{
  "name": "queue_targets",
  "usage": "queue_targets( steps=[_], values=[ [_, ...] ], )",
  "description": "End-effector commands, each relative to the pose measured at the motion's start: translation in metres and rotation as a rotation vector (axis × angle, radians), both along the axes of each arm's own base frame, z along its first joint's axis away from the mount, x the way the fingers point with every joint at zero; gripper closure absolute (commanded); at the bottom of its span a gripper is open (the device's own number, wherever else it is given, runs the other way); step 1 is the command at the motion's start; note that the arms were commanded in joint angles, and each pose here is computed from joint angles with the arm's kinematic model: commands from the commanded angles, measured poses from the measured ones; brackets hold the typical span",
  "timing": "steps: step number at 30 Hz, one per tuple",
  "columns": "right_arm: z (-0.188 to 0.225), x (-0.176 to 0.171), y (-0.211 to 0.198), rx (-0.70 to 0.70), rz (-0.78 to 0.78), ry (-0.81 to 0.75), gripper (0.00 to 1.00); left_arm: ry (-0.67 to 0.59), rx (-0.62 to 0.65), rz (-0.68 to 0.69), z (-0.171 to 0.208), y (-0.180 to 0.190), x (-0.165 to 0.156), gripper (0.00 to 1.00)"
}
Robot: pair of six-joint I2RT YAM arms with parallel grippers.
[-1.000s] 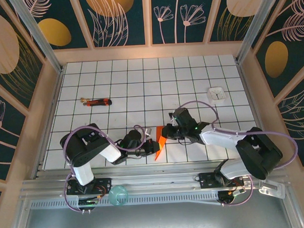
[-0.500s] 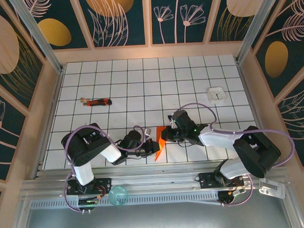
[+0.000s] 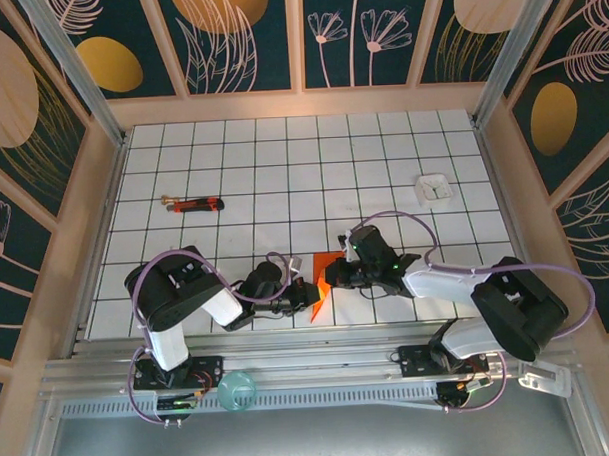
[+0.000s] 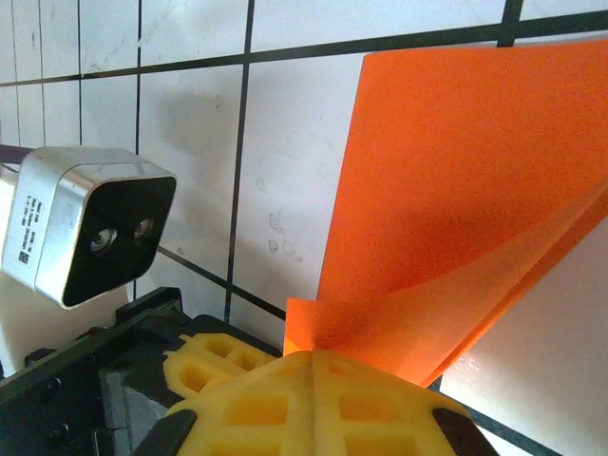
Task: Fold a paper plane with a square sheet of paper (pick it up from the middle)
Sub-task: Fold the wing for the fifth time at the center of the table.
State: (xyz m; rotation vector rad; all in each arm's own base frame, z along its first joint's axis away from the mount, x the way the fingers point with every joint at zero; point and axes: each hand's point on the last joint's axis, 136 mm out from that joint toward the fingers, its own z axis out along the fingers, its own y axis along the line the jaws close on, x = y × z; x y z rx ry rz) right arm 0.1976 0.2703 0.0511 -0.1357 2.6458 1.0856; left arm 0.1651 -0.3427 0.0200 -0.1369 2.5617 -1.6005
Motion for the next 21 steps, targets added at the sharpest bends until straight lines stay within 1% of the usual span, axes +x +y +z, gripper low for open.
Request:
queue_targets(
  steps=[1, 21],
  values=[
    [0.001, 0.003, 0.009, 0.011, 0.041, -0.024, 0.95, 0.095, 0.135, -0.003, -0.042, 0.023, -0.018, 1.0],
    [-0.023, 0.017, 0.006, -0.032, 0.022, -0.012, 0.97, 0.144, 0.158, 0.004, -0.051, 0.026, -0.022, 1.0]
  ],
)
